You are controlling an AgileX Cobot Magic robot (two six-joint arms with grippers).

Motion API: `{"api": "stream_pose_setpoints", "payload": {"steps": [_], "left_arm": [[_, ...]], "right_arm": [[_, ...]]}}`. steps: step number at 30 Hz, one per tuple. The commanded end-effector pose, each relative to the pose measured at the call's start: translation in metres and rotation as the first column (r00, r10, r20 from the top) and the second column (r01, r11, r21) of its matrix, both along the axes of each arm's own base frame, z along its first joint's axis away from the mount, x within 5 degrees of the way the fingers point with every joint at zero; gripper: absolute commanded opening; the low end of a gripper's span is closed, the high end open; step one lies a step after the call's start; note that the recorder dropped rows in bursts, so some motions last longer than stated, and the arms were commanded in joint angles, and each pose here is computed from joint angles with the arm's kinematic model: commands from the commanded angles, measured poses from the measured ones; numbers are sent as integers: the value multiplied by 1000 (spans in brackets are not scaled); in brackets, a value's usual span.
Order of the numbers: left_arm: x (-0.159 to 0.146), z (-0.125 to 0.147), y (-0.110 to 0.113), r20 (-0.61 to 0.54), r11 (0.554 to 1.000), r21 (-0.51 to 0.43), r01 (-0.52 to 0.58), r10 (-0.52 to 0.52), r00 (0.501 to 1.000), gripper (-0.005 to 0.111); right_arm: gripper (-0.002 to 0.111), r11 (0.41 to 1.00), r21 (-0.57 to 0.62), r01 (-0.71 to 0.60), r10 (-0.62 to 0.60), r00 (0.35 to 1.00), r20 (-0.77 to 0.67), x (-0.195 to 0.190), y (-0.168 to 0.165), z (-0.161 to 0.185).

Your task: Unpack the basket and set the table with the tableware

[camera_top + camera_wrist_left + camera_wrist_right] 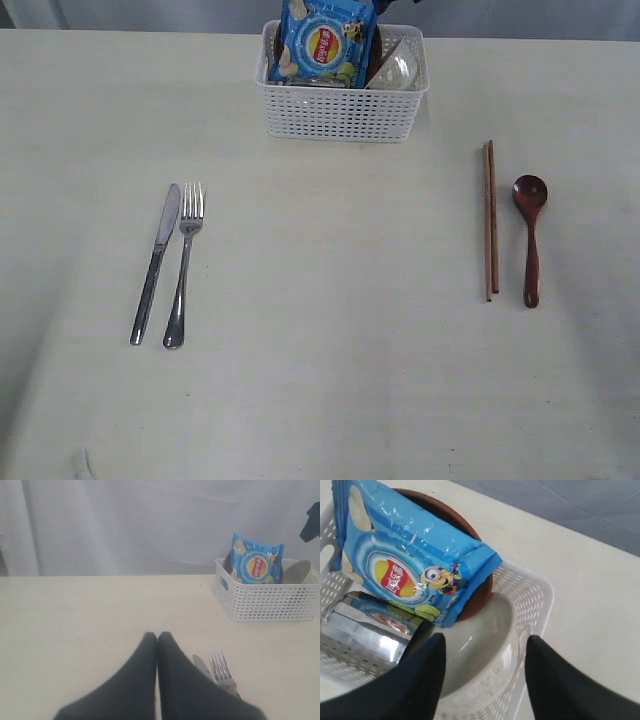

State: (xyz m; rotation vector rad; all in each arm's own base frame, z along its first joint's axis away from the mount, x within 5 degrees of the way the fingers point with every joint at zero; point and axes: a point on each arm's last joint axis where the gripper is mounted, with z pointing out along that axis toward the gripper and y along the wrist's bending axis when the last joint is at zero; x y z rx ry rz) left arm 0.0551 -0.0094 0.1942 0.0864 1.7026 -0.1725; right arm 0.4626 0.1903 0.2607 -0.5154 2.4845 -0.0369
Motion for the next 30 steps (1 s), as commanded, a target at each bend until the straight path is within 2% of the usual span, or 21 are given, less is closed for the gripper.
{"api": "stream_pose_setpoints", "payload": {"steps": [1,4,8,15,23,25,30], "left_arm": [[0,0,0,6,1000,-6,1,-1,1000,0],[0,0,0,6,1000,-6,1,-1,1000,0],[0,0,0,6,1000,-6,1,-1,1000,0],[0,0,0,6,1000,-6,1,-1,1000,0],[0,0,0,6,1000,-6,1,-1,1000,0],[0,0,0,6,1000,-6,1,-1,1000,0],[0,0,0,6,1000,-6,1,-1,1000,0]], "right_arm": [[48,995,47,-90,89,996,8,11,-3,-6],[48,974,184,-135,136,991,5,19,-11,0],[48,937,291,-194,187,981,53,33,-25,8],[48,938,294,-182,165,983,81,53,-52,2],[47,905,390,-167,169,985,29,63,-47,-28],[43,898,408,-163,172,985,16,65,-46,-34],[21,895,414,-165,175,984,12,67,-45,-42]]}}
